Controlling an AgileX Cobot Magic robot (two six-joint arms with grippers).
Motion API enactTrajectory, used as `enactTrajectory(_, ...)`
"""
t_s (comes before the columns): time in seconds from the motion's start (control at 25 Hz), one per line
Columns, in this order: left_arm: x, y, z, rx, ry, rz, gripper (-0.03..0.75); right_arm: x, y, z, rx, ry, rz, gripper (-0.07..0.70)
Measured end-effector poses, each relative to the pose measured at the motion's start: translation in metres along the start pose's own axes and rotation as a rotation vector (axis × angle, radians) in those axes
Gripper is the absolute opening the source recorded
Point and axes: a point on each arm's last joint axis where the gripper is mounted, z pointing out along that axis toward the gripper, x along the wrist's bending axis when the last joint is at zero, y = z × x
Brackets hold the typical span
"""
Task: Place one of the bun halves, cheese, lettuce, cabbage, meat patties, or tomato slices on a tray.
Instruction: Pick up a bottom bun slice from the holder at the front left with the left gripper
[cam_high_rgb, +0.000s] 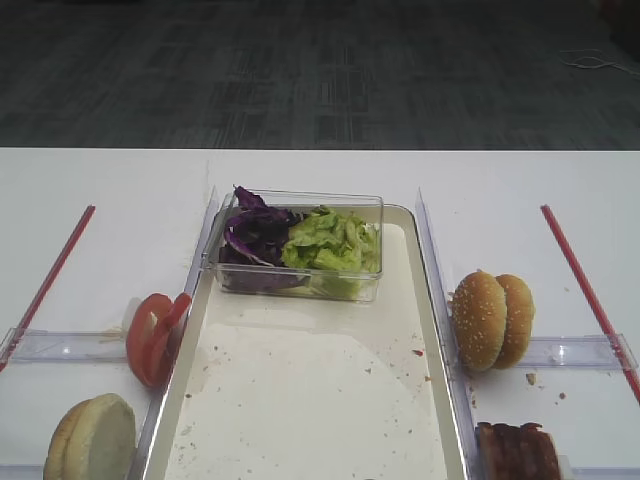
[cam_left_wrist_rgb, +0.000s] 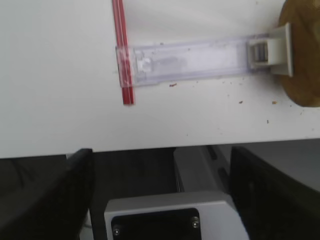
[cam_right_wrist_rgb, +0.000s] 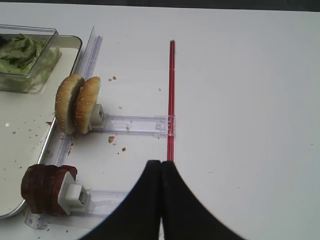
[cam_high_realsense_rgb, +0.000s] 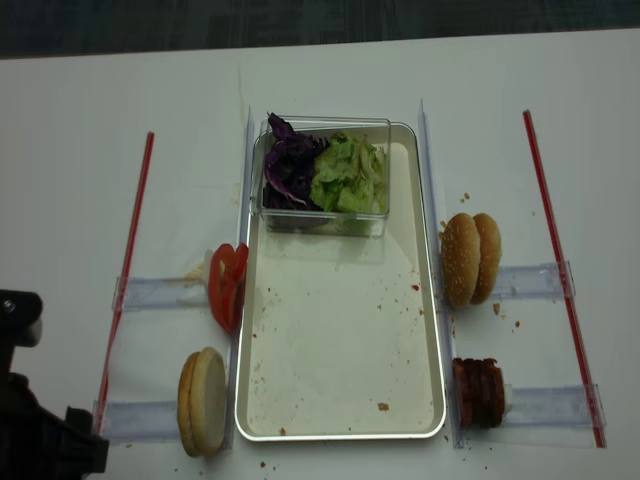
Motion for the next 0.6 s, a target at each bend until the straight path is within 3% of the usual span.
enactTrajectory(0.2, -0.001, 0.014, 0.018, 0.147, 0.005, 0.006, 0.544, 0.0, 0.0, 0.0, 0.0, 0.0, 0.0, 0.315)
enactTrajectory(0.6, -0.002, 0.03, 0.015, 0.14, 0.009, -0.057, 0.544, 0.0, 0.0, 0.0, -0.003, 0.0, 0.0, 0.315)
